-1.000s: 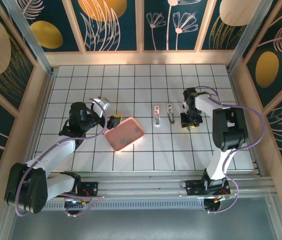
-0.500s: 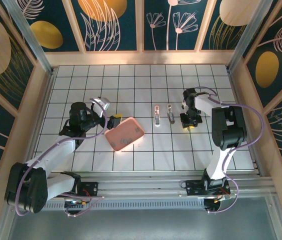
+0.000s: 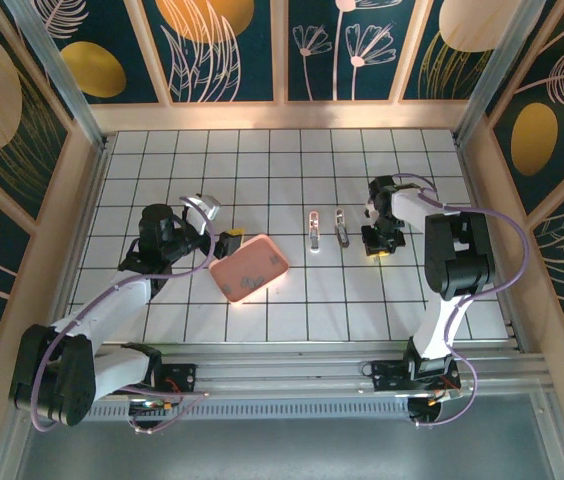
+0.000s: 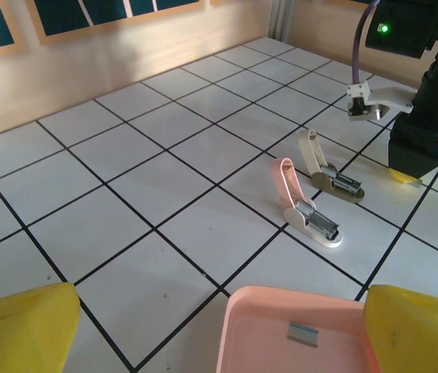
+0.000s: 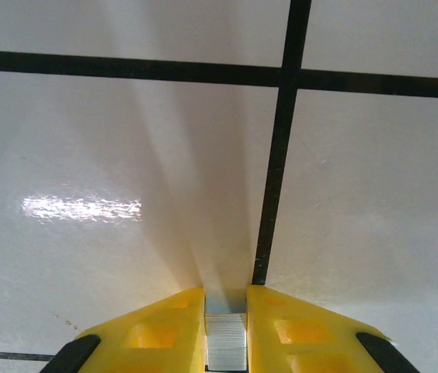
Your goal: Load the staples into the stapler
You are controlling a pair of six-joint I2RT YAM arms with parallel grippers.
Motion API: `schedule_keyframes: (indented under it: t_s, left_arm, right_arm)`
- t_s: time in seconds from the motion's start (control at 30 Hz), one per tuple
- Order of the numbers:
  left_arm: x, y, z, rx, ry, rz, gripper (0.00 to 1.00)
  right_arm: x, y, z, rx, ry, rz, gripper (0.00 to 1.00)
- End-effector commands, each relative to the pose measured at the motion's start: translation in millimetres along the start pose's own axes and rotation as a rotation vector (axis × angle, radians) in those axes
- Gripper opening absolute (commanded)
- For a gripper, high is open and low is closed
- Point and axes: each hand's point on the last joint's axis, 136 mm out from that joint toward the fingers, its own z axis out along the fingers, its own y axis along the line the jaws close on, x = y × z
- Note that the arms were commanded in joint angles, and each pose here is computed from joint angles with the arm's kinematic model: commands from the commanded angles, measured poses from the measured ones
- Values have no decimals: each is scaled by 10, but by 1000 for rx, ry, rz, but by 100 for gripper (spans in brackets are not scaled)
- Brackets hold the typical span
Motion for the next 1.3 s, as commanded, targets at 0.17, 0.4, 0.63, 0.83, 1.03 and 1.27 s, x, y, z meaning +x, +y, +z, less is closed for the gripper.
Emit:
schedule_keyframes:
  t_s: [0.17, 0.4, 0.63, 0.83, 1.03, 1.27]
  left_arm:
    - [-11, -31, 10, 16, -8, -6, 94]
    - [-17, -23, 26, 15, -11, -13, 94]
    - [-47, -36, 29, 26, -26, -29, 94]
    - [-37, -39, 36, 30, -25, -31, 94]
    - [-35, -39, 51, 36, -21, -35, 94]
    - [-23, -26, 52, 27, -17, -38, 94]
  right_arm:
    - [-389, 56, -290, -43, -249, 41, 19]
    - [-558, 375, -525, -116, -468, -3, 18]
    - [-625, 776, -762, -179, -654, -130, 18]
    - [-606, 908, -743, -217, -685, -164, 18]
    - [-559, 922, -653, -224, -658, -165, 18]
    - [-520, 905, -502, -214, -609, -152, 18]
